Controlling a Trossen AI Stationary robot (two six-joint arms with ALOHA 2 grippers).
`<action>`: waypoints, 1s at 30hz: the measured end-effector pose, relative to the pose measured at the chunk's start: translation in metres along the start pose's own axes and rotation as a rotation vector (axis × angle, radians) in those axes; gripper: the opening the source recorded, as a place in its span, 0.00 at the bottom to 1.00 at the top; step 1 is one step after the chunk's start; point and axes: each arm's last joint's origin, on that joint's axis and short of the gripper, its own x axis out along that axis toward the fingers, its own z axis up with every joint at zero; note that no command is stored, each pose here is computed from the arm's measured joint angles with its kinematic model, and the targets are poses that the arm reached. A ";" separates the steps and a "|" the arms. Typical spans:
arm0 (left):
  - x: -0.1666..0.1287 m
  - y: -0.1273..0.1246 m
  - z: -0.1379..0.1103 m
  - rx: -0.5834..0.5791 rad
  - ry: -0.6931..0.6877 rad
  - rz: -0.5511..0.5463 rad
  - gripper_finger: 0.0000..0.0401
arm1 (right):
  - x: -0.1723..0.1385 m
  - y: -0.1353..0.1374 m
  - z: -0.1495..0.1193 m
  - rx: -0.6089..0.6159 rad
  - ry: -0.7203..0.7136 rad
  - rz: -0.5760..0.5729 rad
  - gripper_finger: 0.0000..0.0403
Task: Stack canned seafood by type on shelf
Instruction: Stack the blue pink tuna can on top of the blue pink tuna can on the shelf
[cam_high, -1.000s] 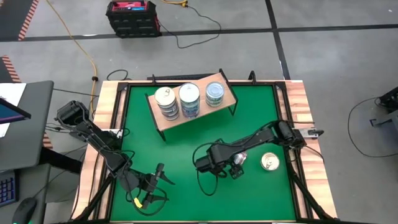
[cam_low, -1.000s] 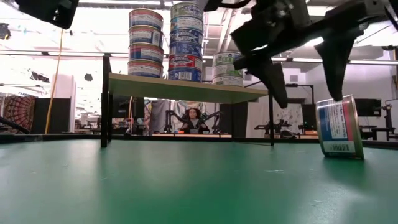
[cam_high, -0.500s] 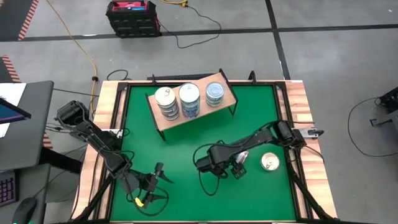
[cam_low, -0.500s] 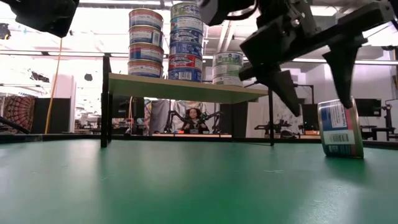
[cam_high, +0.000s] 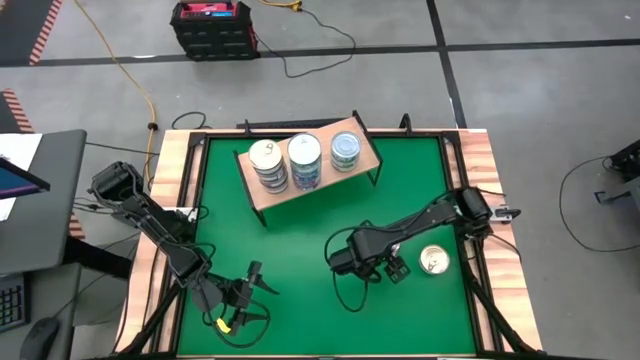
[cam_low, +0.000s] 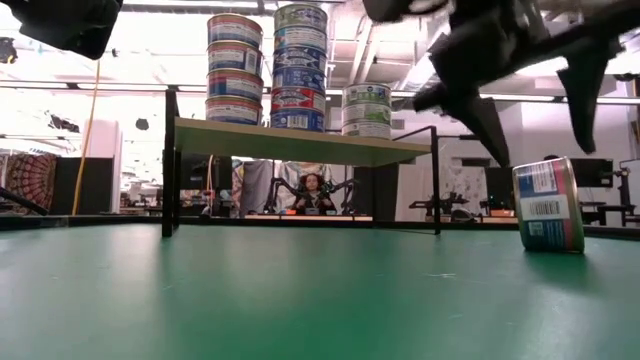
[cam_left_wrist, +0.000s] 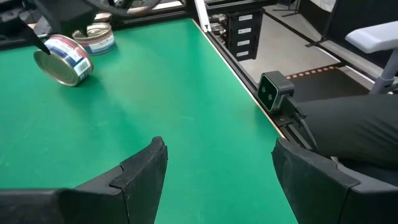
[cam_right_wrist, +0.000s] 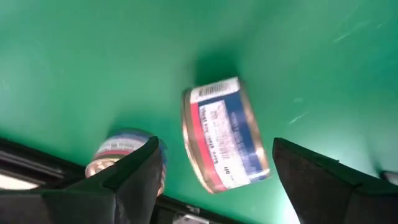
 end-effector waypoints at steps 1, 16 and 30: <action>0.000 0.000 0.000 0.000 0.000 0.000 0.69 | 0.004 0.000 -0.001 0.000 0.015 0.004 0.82; 0.000 0.000 -0.001 0.007 0.004 0.013 0.69 | 0.044 0.008 -0.006 -0.151 0.174 -0.066 0.81; 0.000 0.001 -0.001 0.023 0.003 0.029 0.69 | 0.063 0.008 -0.007 -0.149 0.186 -0.070 0.54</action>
